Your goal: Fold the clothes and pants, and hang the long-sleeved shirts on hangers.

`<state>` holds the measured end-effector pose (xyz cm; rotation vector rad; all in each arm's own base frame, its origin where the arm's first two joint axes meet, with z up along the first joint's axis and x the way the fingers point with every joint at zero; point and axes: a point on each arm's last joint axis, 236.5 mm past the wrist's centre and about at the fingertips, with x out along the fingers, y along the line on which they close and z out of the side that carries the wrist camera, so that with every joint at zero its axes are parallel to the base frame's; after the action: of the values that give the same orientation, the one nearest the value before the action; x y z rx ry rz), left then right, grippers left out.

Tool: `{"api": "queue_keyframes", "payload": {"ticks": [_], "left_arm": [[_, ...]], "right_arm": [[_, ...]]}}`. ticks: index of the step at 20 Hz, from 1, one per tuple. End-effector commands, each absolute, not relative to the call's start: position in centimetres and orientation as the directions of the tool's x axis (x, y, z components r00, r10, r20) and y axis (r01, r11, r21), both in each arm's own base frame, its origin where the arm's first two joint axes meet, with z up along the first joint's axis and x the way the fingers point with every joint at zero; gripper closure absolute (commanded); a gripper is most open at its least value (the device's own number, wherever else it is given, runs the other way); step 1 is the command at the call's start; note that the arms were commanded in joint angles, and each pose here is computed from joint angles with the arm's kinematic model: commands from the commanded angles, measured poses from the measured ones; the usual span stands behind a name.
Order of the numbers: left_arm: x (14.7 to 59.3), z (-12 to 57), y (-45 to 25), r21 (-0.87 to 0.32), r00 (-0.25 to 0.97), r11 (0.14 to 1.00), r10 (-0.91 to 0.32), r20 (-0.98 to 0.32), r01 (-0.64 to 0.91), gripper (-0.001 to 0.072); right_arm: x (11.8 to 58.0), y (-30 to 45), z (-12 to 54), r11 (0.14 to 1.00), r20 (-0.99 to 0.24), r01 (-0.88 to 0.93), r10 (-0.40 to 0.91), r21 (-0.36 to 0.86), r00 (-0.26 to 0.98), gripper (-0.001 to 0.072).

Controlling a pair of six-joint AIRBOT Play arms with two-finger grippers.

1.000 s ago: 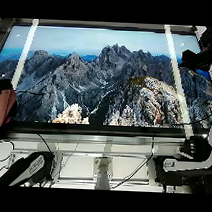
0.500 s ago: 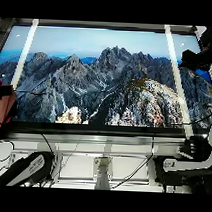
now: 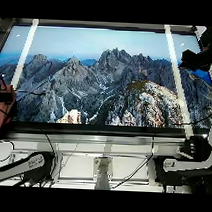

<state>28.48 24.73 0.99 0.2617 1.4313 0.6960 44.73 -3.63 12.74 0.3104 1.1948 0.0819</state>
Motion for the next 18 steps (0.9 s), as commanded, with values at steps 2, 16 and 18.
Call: {"api": "queue_keyframes", "payload": {"ticks": [2,16,18], "left_arm": [[30.4,-2.5,25.4,0.559,-0.006,0.799,0.572,-0.82,-0.223,0.001],[33.1,-2.8,25.3,0.595,0.068,0.79,0.609,-0.79,-0.15,0.0695],[34.7,-0.6,23.7,0.6,0.148,0.787,0.616,-0.773,-0.144,0.0696]], "right_arm": [[44.7,-3.6,12.7,0.955,-0.902,0.099,0.227,0.281,0.368,0.0693],[44.7,-3.6,12.7,0.955,-0.902,0.1,0.226,0.28,0.368,0.0693],[44.7,-3.6,12.7,0.955,-0.902,0.1,0.226,0.28,0.368,0.0693]]}}
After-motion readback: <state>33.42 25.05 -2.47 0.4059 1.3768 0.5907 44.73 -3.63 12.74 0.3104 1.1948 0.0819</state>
